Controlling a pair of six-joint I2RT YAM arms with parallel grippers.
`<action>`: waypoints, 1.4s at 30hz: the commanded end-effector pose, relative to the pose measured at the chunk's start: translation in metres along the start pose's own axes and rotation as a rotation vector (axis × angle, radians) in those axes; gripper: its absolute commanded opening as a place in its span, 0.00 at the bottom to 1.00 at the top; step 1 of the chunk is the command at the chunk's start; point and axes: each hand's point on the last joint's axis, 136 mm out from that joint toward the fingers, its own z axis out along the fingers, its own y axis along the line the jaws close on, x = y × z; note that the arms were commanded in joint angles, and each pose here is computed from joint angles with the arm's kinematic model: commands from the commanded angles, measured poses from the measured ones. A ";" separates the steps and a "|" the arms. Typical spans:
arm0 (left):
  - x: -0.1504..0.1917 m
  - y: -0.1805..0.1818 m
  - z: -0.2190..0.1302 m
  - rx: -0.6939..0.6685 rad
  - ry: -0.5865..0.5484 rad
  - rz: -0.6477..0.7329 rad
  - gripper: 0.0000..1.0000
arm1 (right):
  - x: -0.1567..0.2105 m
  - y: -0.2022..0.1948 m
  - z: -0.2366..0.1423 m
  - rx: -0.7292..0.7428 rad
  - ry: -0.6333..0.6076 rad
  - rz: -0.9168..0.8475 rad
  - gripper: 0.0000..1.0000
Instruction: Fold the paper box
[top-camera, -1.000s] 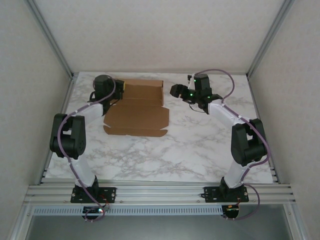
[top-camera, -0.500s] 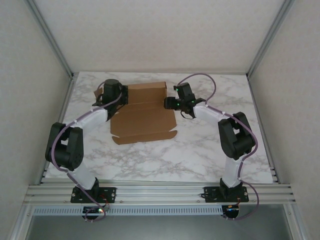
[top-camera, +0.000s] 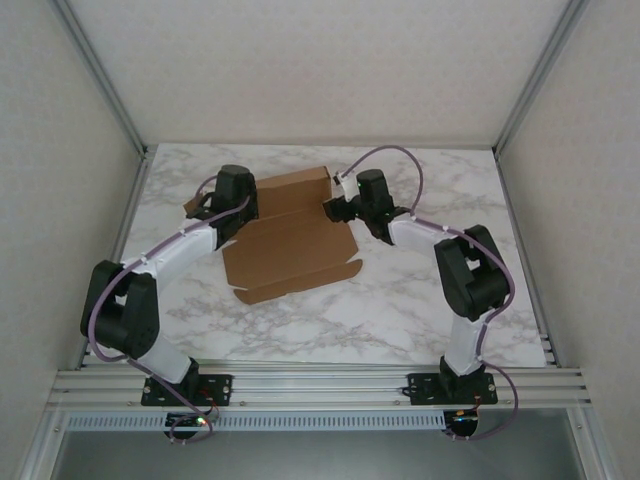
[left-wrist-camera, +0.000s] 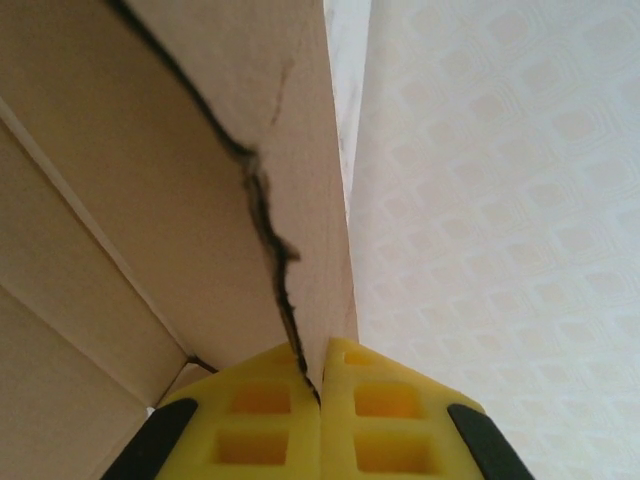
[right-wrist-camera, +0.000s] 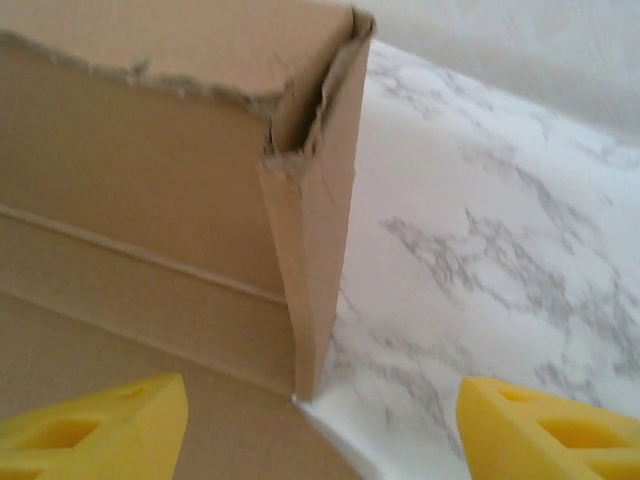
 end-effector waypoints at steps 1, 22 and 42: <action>-0.015 0.018 -0.010 -0.069 -0.100 -0.019 0.00 | -0.007 -0.001 0.019 -0.026 -0.014 -0.074 0.70; -0.012 0.022 0.001 -0.101 -0.090 -0.055 0.00 | -0.003 -0.014 0.091 0.025 0.117 -0.060 0.35; -0.006 0.036 0.015 -0.144 -0.062 -0.093 0.00 | 0.011 0.015 0.105 0.145 0.209 -0.048 0.29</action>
